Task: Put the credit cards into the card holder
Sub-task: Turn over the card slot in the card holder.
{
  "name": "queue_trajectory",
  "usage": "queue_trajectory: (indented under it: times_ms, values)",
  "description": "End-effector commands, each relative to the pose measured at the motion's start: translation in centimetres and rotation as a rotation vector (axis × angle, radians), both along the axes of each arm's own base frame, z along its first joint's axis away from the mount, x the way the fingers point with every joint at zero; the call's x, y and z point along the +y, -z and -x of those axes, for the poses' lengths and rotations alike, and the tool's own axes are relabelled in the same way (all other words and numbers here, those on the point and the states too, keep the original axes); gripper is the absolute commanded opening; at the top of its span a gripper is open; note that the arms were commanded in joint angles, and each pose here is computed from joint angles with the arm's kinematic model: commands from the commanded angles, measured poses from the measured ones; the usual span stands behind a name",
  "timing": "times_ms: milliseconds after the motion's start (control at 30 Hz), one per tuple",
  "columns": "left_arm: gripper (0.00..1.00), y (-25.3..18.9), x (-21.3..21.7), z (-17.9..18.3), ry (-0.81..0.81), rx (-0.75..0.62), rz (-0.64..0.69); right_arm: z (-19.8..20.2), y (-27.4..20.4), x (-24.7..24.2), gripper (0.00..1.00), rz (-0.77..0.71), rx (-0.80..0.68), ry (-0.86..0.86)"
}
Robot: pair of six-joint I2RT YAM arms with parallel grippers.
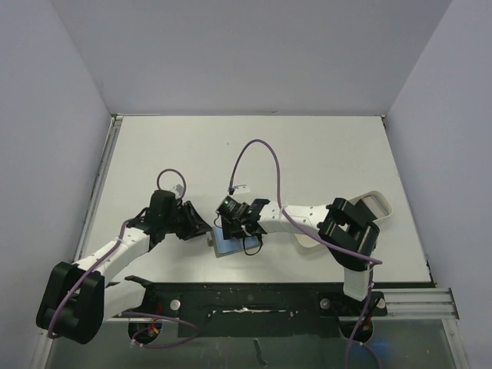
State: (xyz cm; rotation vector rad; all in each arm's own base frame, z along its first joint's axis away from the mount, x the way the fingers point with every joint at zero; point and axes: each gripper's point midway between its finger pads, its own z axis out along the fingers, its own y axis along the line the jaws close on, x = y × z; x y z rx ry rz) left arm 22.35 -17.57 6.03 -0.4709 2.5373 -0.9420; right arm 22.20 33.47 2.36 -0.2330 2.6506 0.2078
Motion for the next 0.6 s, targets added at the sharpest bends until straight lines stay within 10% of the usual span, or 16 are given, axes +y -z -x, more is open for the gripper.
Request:
queue_trajectory:
  times_ms: [0, 567]
  values:
    - [0.30, 0.6, 0.4, 0.8, 0.009, 0.009, -0.012, 1.4, 2.6, -3.1, 0.64, 0.157, 0.047, 0.021]
    - [0.35, 0.5, -1.2, 0.4, -0.005, -0.008, 0.080, 0.4, 0.0, -0.8, 0.63, 0.051, 0.003, -0.028]
